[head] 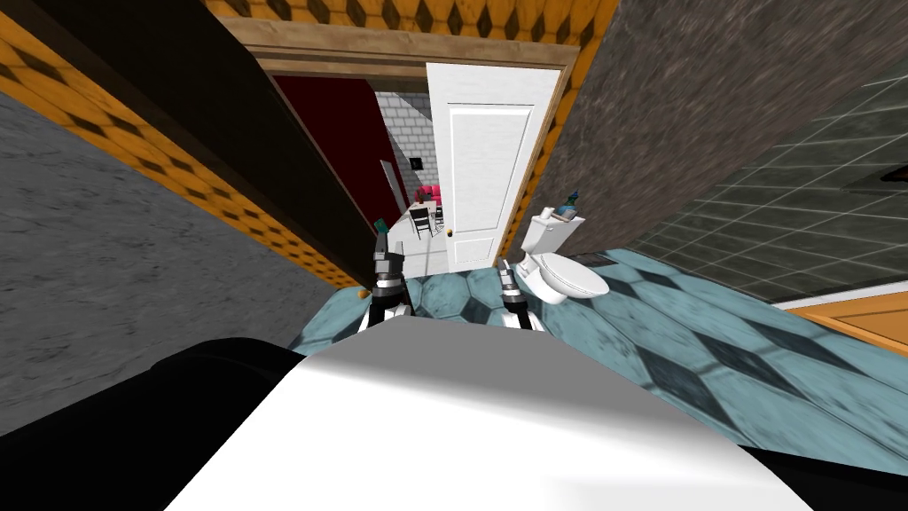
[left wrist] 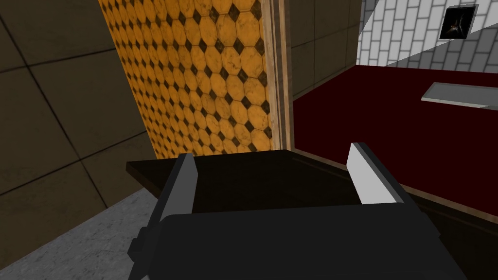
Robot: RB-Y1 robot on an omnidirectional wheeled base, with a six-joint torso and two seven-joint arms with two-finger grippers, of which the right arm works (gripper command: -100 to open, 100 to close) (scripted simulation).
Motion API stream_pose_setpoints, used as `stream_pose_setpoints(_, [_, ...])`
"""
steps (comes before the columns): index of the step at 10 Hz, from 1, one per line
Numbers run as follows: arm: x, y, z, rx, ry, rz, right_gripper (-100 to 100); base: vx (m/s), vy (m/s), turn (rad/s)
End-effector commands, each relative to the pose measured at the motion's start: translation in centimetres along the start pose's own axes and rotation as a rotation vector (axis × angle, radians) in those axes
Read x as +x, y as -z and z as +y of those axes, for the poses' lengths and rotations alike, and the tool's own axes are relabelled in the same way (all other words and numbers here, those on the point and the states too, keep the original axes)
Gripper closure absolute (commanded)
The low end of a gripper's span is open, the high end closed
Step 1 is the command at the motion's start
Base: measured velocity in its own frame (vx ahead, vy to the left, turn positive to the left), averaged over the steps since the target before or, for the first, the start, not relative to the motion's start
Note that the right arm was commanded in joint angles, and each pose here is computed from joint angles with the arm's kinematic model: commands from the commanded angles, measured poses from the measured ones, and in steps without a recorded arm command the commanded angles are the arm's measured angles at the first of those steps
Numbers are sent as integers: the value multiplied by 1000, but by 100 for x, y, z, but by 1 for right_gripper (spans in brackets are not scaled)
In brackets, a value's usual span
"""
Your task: Pull the door open
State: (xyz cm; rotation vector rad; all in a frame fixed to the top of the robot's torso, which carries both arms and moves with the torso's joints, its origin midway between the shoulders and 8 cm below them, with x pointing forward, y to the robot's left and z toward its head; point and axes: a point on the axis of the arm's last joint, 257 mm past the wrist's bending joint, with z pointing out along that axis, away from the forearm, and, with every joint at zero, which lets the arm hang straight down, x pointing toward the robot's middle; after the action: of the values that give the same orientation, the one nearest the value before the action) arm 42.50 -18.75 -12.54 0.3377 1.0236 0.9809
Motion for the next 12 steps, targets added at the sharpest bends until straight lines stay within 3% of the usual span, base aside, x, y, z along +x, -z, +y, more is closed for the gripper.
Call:
stream_pose_setpoints(1, [80,5,-68,10,28,16,-100,70,30,-6])
stream_pose_setpoints(12, [608,124,-477,61,209,130,-100,72,35,-10])
